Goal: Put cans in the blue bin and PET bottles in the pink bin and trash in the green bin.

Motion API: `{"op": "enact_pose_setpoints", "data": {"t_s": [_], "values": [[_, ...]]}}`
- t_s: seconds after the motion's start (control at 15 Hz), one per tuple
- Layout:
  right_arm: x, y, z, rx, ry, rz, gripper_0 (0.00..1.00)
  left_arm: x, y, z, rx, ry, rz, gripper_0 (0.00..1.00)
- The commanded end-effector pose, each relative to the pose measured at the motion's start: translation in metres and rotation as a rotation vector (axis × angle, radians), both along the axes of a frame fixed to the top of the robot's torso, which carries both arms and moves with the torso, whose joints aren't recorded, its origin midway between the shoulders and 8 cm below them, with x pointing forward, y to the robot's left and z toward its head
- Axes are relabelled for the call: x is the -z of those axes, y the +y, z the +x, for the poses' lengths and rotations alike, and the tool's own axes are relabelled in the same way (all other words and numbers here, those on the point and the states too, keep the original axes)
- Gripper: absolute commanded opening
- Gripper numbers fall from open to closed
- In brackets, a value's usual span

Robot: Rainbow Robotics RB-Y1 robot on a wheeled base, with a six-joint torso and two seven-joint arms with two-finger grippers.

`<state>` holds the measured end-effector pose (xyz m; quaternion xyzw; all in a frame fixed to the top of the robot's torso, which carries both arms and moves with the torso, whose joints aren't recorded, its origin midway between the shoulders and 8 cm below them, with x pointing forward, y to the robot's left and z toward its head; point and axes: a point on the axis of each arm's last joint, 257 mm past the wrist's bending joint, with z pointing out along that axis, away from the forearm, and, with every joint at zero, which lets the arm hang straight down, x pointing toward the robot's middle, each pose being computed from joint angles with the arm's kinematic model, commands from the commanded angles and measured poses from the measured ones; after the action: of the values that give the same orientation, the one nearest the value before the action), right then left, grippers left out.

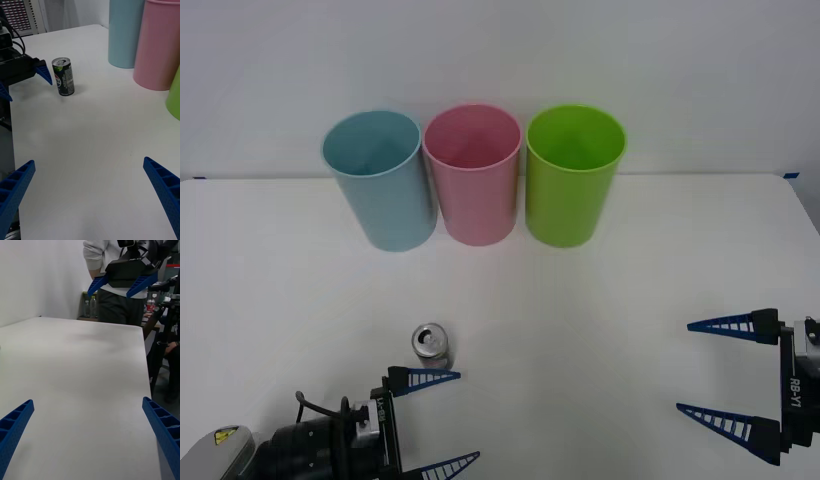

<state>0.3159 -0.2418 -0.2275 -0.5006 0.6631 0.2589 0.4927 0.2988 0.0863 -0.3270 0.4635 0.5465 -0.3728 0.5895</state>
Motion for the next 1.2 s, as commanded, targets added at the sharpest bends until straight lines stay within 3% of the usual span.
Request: {"op": "enact_pose_setpoints", "data": {"t_s": [0.07, 1.2], "values": [[0.0, 0.0, 0.0, 0.0, 0.0, 0.0, 1.0, -0.0037, 0.0067, 0.0007, -0.002, 0.01, -0.01, 1.0], [0.0, 0.0, 0.0, 0.0, 0.0, 0.0, 1.0, -0.0043, 0.0067, 0.0018, -0.004, 0.011, -0.012, 1.0]]}}
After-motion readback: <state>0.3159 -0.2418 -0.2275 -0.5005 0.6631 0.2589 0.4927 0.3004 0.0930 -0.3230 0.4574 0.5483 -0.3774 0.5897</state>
